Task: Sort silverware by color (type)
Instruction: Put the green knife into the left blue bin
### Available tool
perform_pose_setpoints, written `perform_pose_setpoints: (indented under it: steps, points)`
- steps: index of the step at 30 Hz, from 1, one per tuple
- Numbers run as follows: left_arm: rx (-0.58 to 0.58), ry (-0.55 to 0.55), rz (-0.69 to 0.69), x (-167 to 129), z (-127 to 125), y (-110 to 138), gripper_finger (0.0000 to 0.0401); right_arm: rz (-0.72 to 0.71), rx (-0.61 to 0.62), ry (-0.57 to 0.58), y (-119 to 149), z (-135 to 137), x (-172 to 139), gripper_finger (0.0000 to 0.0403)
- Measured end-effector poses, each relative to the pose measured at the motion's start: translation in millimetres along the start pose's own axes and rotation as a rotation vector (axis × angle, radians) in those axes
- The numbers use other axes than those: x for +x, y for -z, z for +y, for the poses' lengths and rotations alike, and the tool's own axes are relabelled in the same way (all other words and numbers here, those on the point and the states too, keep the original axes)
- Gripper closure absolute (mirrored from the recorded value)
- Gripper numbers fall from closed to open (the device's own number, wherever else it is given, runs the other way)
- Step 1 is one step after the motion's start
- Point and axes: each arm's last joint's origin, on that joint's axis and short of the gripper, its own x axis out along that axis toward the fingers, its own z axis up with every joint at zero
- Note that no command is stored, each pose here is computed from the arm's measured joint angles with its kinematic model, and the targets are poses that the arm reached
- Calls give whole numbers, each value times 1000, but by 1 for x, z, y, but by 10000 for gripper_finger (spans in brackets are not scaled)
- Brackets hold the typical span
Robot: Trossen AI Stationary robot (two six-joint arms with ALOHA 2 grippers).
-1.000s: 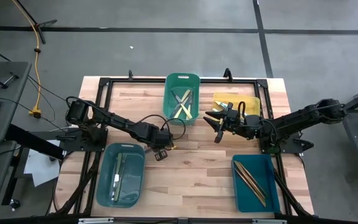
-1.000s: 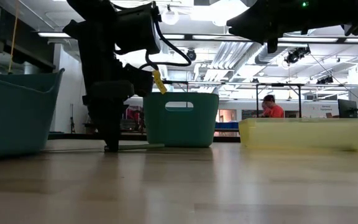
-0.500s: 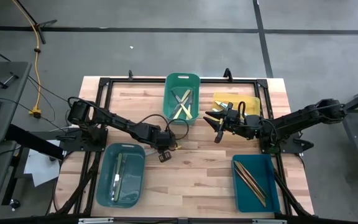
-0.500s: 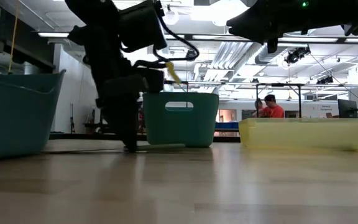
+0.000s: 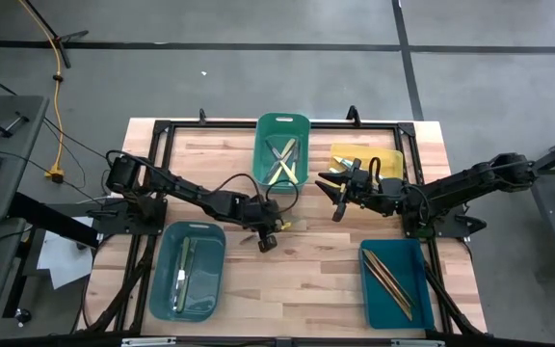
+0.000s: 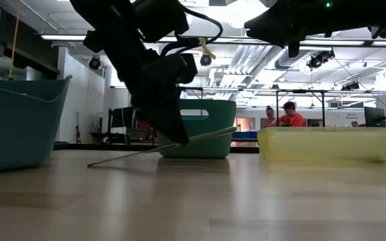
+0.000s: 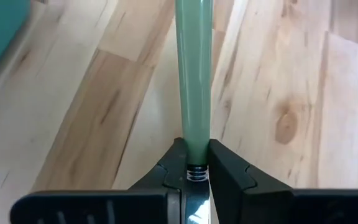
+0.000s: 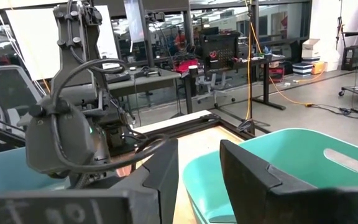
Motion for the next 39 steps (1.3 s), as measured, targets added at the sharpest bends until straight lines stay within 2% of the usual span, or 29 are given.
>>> perform_pose_setpoints:
  steps: [6,12,18,23,26,32,35,39]
  points:
    - [21,14,-21,-6,-1,-4,365,3,-3,0,0,0,0,288]
    - [47,35,-80,-27,-3,-13,365,-12,-25,4,-1,0,0,288]
    - [55,57,-154,-63,-4,-24,366,-17,-28,2,-2,0,0,288]
    - [56,8,-219,-107,-1,-27,366,-17,-43,2,-2,0,0,288]
    - [57,-55,-292,-137,-1,-26,366,-17,-43,2,-2,0,0,288]
    - [70,-115,-539,-191,-9,-12,366,-10,-47,2,-1,0,0,288]
    - [76,-108,-684,-205,-15,2,366,-11,-46,-2,-1,0,0,288]
    - [76,-56,-850,-205,-18,27,366,-19,-5,-5,-2,0,0,288]
